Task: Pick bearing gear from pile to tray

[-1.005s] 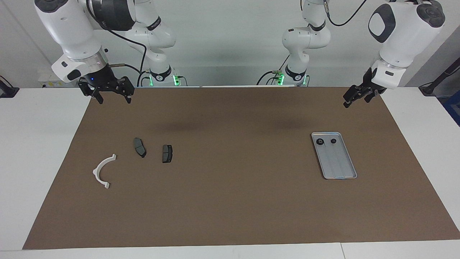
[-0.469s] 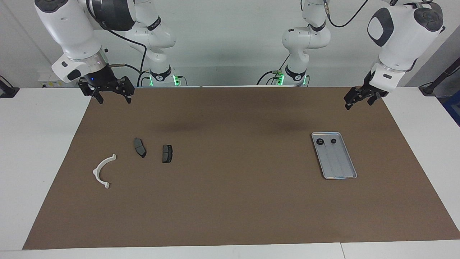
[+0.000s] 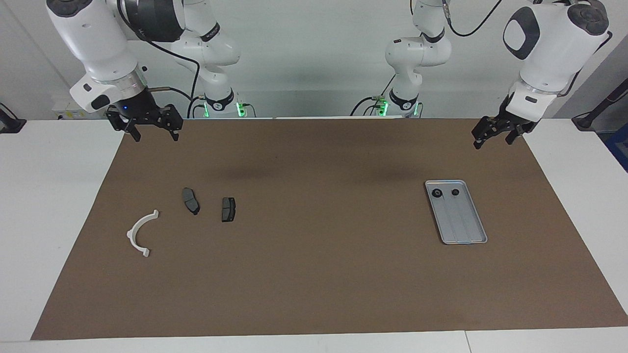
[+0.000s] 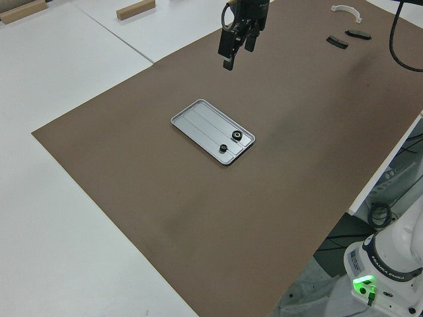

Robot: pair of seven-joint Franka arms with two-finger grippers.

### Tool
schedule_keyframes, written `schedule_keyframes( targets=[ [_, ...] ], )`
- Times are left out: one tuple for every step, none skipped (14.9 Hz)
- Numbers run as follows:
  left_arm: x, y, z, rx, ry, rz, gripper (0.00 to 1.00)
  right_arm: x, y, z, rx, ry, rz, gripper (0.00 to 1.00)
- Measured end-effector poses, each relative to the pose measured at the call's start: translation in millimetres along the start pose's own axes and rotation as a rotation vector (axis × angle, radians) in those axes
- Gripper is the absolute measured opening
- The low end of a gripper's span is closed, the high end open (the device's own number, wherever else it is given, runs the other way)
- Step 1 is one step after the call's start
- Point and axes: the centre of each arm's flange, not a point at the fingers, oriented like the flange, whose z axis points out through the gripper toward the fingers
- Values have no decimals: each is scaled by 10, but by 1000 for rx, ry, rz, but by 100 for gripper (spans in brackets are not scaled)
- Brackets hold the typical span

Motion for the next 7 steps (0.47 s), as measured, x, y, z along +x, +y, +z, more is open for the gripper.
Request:
schedule_keyframes(
  targets=[
    [0,1,-3,0,1,0,100,0,0,0,0,0,0,100],
    [1,1,-9,0,2,1,100,0,0,0,0,0,0,100],
    [3,1,-19,0,4,1,100,0,0,0,0,0,0,100],
    [3,1,-30,0,5,1,100,0,0,0,0,0,0,100],
    [4,1,-37,0,7,1,100,0,0,0,0,0,0,100],
    [4,1,-41,0,7,1,100,0,0,0,0,0,0,100],
    [5,1,-43,0,8,1,100,0,0,0,0,0,0,100]
  ],
)
